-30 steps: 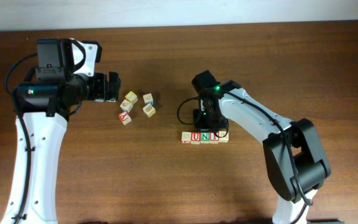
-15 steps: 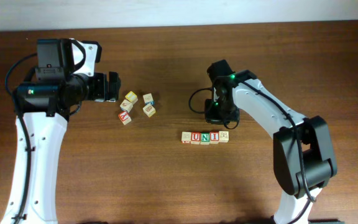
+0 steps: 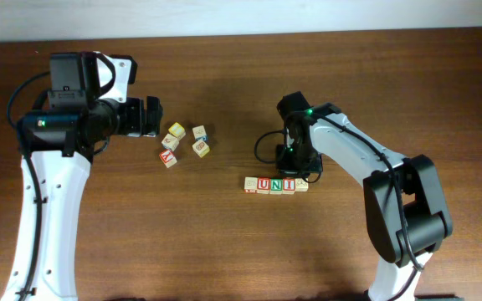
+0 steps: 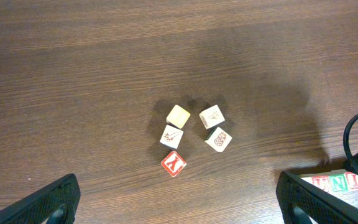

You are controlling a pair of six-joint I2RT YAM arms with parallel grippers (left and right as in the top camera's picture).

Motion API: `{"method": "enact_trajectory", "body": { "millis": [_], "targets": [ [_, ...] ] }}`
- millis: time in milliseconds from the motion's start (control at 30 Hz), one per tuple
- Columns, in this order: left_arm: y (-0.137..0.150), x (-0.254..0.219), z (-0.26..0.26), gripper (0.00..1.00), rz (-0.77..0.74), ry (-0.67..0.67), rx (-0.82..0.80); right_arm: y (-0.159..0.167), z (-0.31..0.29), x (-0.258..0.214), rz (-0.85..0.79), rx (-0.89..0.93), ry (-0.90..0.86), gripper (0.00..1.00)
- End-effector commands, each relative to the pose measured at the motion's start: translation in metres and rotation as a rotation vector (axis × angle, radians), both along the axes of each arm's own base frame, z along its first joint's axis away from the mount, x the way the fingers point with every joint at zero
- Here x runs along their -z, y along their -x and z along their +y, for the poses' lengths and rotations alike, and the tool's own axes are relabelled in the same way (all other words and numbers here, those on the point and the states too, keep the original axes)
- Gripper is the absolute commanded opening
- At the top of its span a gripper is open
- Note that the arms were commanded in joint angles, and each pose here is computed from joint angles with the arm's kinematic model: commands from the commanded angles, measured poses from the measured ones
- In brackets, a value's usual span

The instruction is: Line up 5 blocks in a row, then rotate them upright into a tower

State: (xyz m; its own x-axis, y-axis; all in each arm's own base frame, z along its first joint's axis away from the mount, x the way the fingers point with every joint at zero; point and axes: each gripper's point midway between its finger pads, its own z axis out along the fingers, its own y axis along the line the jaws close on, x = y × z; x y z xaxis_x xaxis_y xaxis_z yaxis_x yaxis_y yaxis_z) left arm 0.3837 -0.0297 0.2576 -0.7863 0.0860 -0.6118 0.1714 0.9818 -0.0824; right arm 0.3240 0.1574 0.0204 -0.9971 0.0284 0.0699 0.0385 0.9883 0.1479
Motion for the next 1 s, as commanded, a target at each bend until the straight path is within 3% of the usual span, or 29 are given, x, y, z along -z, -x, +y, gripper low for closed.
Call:
{"method": "enact_trajectory", "body": {
  "millis": [0, 300, 533, 967],
  "targets": [
    [-0.002, -0.006, -0.001, 0.99, -0.011, 0.017, -0.002, 0.007, 0.001, 0.005, 0.023, -0.018, 0.002, 0.09],
    [-0.002, -0.006, -0.001, 0.99, -0.011, 0.017, -0.002, -0.03, -0.019, -0.014, -0.059, 0.033, -0.008, 0.1],
    [-0.002, -0.006, -0.001, 0.99, -0.011, 0.017, -0.001, -0.008, -0.035, 0.011, -0.007, 0.039, 0.06, 0.1],
    [-0.002, -0.006, -0.001, 0.99, -0.011, 0.017, -0.002, 0.002, -0.034, 0.01, 0.029, -0.009, 0.046, 0.05]
  ]
}}
